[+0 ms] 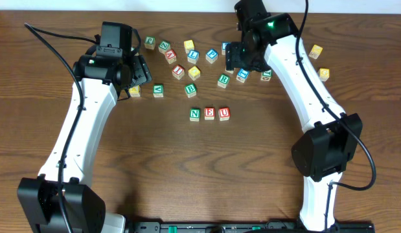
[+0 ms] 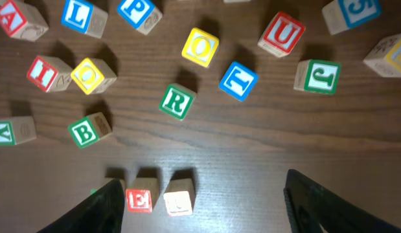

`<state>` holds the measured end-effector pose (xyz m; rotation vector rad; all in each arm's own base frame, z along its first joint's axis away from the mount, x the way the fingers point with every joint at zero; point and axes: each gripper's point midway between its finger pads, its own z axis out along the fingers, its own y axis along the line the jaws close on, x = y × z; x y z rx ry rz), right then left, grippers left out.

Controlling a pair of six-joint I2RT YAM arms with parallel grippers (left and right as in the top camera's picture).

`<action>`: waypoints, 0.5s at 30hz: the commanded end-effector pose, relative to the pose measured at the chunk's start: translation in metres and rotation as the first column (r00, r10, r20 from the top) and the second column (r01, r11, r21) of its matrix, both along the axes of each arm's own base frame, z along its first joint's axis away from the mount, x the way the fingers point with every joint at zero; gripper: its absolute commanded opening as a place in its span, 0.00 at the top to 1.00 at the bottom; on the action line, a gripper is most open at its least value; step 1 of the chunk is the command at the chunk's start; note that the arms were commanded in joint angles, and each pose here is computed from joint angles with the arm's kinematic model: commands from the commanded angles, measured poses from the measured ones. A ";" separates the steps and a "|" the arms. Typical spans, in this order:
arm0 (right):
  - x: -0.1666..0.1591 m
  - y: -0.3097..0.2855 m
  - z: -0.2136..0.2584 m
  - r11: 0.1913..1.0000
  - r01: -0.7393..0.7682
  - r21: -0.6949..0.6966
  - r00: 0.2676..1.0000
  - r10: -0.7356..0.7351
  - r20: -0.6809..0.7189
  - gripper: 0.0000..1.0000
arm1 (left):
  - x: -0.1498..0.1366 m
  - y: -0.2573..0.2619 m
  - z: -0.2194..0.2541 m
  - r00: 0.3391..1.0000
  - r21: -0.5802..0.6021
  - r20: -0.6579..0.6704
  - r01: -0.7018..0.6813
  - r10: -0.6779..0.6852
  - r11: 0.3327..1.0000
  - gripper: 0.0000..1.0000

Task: Spell out NEURIPS
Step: 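Lift the right gripper and withdraw it up toward the pile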

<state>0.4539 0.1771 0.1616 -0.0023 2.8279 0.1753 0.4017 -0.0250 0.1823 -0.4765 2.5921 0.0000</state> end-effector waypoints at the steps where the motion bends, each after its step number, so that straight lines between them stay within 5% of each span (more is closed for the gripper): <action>1: 0.008 -0.004 0.009 1.000 0.002 -0.001 0.999 -0.002 0.040 0.25 | 0.004 -0.001 0.002 1.000 -0.006 0.004 0.008 -0.008 1.000 0.19; 15: 0.022 0.006 -0.008 0.999 0.034 0.039 0.999 -0.036 0.038 0.27 | 0.012 -0.002 0.006 0.999 -0.010 0.042 0.008 -0.007 1.000 0.19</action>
